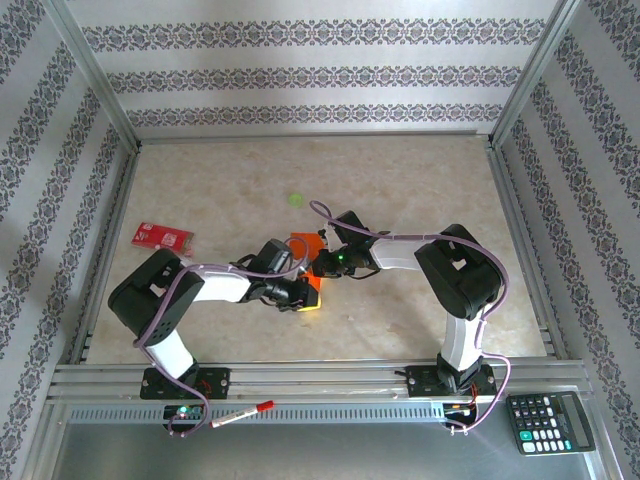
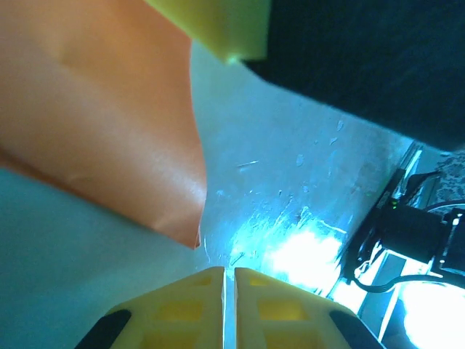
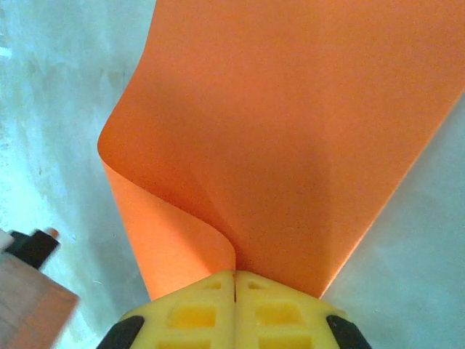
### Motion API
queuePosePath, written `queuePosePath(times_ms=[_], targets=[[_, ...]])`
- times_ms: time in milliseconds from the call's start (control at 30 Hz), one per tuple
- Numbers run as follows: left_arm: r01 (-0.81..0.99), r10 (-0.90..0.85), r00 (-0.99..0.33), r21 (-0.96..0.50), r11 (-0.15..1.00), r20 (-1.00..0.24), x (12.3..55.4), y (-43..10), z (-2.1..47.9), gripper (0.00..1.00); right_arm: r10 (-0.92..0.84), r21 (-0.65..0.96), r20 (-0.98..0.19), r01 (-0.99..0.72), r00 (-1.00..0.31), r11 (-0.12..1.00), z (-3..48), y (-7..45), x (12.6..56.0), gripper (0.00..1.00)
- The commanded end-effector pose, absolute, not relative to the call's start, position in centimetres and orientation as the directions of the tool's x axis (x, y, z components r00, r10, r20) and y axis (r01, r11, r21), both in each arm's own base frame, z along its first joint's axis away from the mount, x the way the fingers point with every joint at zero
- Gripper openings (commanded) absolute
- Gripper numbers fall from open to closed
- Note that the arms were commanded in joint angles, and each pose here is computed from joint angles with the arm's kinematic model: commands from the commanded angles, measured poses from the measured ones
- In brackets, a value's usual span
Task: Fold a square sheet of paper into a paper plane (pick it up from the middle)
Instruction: Third fold the triangle at the center of the table.
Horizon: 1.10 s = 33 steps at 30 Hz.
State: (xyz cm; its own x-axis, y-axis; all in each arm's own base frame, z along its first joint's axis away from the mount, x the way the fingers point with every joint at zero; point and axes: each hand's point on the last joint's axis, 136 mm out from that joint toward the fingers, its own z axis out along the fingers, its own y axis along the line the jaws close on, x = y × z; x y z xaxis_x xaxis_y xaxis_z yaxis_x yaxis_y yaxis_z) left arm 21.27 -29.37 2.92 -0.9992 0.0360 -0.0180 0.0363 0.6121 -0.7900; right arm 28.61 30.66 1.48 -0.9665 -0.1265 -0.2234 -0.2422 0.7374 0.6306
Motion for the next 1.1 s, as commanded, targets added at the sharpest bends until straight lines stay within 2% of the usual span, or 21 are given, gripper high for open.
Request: queuePosePath(times_ms=[0,400,900,1067], targets=[[0.013,-0.043,-0.998,-0.834,0.551,-0.044,23.3,-29.0,4.8,0.11,-0.105,0.520,-0.112,-0.148,-0.988,0.841,-2.9,27.6,27.2,0.01],[-0.022,-0.105,-0.993,-0.787,0.617,-0.054,26.1,-28.2,3.1,0.06,-0.105,0.522,-0.112,-0.149,-0.988,0.840,-3.0,27.6,27.3,0.01],[-0.028,-0.046,-0.999,-0.693,0.721,-0.007,24.3,-26.9,-0.3,0.06,-0.101,0.521,-0.111,-0.144,-0.989,0.841,-2.9,27.5,27.2,0.01],[-0.003,-0.036,-0.999,-0.732,0.681,-0.029,24.2,-27.6,0.9,0.09,-0.101,0.519,-0.105,-0.141,-0.989,0.843,-3.1,27.3,27.0,0.01]])
